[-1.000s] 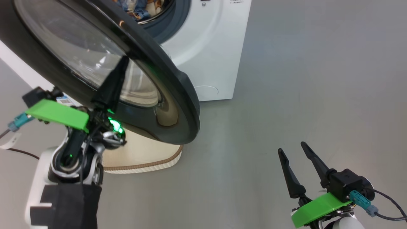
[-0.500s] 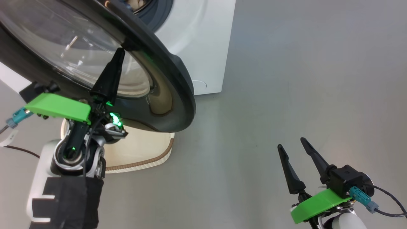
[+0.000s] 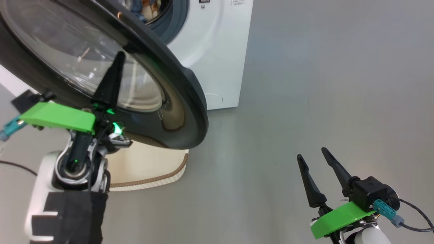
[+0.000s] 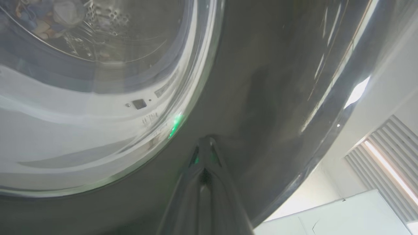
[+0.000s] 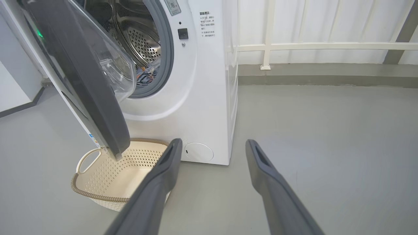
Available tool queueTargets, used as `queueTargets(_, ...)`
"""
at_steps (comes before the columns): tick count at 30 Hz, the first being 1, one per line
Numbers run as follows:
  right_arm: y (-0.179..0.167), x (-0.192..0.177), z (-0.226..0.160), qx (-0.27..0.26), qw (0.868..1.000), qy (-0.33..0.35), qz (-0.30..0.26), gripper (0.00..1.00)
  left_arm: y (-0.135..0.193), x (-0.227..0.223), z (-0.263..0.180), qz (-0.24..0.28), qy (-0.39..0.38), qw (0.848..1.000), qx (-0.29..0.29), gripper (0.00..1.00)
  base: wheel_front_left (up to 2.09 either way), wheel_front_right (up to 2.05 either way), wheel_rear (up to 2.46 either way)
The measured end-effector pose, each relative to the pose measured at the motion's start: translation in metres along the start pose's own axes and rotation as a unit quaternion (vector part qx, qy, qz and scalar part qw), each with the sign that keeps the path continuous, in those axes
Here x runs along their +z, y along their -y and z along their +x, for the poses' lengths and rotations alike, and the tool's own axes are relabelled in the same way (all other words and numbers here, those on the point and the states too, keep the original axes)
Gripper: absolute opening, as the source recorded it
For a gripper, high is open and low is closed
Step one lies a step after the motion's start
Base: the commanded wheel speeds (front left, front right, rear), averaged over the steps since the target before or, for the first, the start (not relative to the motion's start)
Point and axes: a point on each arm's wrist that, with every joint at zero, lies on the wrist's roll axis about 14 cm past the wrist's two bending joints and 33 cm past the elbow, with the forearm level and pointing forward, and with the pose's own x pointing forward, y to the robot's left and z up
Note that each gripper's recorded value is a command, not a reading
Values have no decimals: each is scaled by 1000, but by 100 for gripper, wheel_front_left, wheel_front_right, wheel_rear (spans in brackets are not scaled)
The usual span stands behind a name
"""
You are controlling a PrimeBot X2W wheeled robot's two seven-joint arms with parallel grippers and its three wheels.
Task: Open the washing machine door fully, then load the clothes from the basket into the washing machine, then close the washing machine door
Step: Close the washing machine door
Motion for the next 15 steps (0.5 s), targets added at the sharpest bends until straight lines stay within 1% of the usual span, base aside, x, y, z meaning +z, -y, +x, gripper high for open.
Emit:
queueTargets(3,-2,5,-1,3,1000,7,0,100,11,15,-7,16,33,999,-10,0,0,0,0)
queueTargets(8,-6,13,-2,8,1000,18,0,100,19,37,-26,94,83,992,-7,0,0,0,0)
queueTargets(10,-8,17,-2,10,1000,24,-1,100,20,47,-36,153,101,983,2,0,0,0,0)
queueTargets(11,-9,19,-2,12,1000,27,-1,100,21,52,-42,171,115,979,3,0,0,0,0)
queueTargets(13,-11,21,-6,14,999,29,-1,100,22,56,-53,227,123,966,7,0,0,0,0)
queueTargets(15,-13,20,-11,15,1000,27,0,100,23,57,-64,263,133,956,8,0,0,0,0)
